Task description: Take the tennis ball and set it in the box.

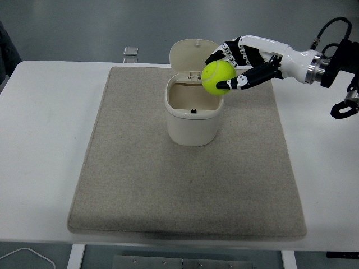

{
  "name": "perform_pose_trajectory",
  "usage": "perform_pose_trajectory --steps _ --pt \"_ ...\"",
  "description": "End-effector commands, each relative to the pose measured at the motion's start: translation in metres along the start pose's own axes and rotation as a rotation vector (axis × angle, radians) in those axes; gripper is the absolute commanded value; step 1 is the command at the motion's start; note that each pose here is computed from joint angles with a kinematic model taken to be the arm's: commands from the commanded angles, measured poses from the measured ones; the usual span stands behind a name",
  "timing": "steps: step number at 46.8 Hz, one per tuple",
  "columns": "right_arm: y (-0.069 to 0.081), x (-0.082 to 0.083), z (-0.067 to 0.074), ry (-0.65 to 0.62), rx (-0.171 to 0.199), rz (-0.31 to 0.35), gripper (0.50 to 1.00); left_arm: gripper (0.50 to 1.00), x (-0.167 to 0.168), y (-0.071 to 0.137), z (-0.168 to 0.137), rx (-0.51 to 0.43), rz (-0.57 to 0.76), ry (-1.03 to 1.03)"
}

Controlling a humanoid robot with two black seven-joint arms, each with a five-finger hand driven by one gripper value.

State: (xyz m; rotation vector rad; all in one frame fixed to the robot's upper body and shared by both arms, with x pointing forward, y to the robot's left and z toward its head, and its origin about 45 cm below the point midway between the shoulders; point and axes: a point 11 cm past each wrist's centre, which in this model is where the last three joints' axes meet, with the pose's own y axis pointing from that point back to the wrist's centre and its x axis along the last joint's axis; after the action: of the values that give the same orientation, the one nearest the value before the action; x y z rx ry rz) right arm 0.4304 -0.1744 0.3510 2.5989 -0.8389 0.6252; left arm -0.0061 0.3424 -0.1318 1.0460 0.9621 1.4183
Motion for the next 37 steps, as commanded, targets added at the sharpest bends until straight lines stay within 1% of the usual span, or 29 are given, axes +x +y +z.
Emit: perform_pose_trajectory --steps 1,7,15,19,23,27,32,35,37 --pt "-0.005 -0.005 -0.003 -0.006 0.011 -0.011 0.639 0.992 0.000 0.000 0.000 0.000 0.000 0.000" --pt "-0.011 -0.011 -0.003 -0.010 0.018 -0.008 0.672 0.992 0.000 0.000 0.000 0.000 -0.001 0.000" --pt "-0.018 -0.015 -0.001 -0.017 0.018 -0.006 0.699 0.992 0.000 0.000 0.000 0.000 0.000 0.000" --pt "-0.018 -0.014 -0.001 -0.016 0.017 0.003 0.715 0.992 0.000 0.000 0.000 0.001 -0.001 0.000" --pt "-0.018 -0.014 0.000 -0.016 0.018 0.002 0.721 0.992 0.000 0.000 0.000 0.000 0.000 0.000" --pt "-0.018 -0.015 0.001 -0.014 0.015 0.001 0.744 0.990 0.000 0.000 0.000 0.000 0.000 0.000" --pt "-0.017 -0.015 0.003 -0.011 0.009 0.003 0.758 0.990 0.000 0.000 0.000 0.000 0.000 0.000" --pt "-0.022 -0.019 0.004 -0.014 0.011 -0.004 0.786 0.992 0.000 0.000 0.000 0.000 0.000 0.000" --pt "-0.027 -0.023 0.002 -0.019 0.018 -0.014 0.795 0.992 0.000 0.000 0.000 0.000 0.000 0.000"
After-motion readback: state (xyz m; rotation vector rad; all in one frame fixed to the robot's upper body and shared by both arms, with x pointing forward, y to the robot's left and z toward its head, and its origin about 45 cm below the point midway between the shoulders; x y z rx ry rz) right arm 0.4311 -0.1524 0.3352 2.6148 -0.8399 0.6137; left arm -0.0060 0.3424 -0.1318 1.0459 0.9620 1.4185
